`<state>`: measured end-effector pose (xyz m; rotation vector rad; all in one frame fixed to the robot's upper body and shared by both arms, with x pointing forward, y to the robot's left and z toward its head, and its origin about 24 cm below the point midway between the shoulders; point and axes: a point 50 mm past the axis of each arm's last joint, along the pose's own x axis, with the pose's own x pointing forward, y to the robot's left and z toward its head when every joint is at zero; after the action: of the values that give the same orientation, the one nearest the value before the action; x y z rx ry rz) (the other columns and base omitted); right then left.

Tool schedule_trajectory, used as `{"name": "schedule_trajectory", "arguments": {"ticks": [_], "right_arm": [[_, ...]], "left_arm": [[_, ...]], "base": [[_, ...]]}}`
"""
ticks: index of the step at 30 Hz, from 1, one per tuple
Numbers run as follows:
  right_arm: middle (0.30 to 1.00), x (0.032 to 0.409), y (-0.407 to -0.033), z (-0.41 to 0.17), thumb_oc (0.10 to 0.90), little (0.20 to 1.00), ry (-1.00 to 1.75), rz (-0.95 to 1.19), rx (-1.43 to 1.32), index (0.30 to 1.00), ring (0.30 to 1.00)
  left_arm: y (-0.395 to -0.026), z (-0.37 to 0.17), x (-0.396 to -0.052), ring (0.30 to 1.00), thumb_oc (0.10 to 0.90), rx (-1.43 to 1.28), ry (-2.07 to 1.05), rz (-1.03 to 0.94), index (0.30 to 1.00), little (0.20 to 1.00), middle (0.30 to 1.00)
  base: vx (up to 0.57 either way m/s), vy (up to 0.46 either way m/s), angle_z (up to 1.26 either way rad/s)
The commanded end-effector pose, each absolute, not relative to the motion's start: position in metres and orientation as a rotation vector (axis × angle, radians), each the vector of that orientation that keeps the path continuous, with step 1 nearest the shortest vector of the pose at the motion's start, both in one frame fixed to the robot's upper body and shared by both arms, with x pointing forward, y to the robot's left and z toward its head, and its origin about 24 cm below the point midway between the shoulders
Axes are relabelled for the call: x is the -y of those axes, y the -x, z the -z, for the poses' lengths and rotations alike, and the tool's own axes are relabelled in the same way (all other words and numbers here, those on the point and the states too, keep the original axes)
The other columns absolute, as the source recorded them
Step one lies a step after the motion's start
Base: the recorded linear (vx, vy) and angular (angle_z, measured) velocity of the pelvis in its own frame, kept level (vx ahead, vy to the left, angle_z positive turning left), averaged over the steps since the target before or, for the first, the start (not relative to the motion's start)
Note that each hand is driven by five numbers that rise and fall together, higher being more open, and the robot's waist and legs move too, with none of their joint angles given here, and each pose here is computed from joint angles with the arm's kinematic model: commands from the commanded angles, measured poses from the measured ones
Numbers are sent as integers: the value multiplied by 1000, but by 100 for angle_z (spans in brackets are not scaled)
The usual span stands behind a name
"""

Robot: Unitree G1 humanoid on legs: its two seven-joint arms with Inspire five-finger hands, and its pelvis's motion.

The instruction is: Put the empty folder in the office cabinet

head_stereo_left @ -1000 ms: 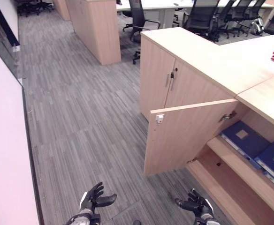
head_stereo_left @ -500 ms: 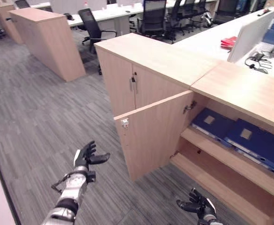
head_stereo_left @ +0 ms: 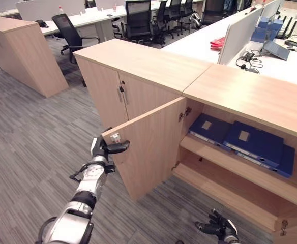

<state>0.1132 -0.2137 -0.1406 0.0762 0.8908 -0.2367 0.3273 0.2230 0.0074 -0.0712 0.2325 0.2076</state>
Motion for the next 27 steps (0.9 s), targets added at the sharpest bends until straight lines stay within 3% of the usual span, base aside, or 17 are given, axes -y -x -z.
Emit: {"name": "schedule_trajectory", "arguments": {"ticks": [1,6,10,17,23,27], "right_arm": [[900,216,-144,127,800,900,-94,256,-759,900,900],[900,216,-145,129,800,900,-111,288,-771,900,900],[900,220,-146,128,800,900,-143,332,-763,900,900],[900,222,-172,116,800,900,-218,396,-667,900,900],[900,214,-196,103,800,900,-230,347,-600,900,900],[900,219,-187,107,800,900,-230,368,-627,900,900]], "left_arm": [[-369,-83,-192,900,800,89,177,-115,900,900,900],[-345,-68,-139,900,800,97,240,117,900,900,900],[-321,-50,-131,900,800,65,233,206,900,900,900],[-291,-32,-143,900,800,31,217,240,900,900,900],[-253,-13,-171,900,800,-60,139,291,900,900,900],[-239,-1,-175,900,800,-102,250,225,900,900,900]], "base": [[0,0,0],[-17,38,13],[-11,53,22],[-105,12,-6],[-111,-112,-90],[-21,-293,-69]]}}
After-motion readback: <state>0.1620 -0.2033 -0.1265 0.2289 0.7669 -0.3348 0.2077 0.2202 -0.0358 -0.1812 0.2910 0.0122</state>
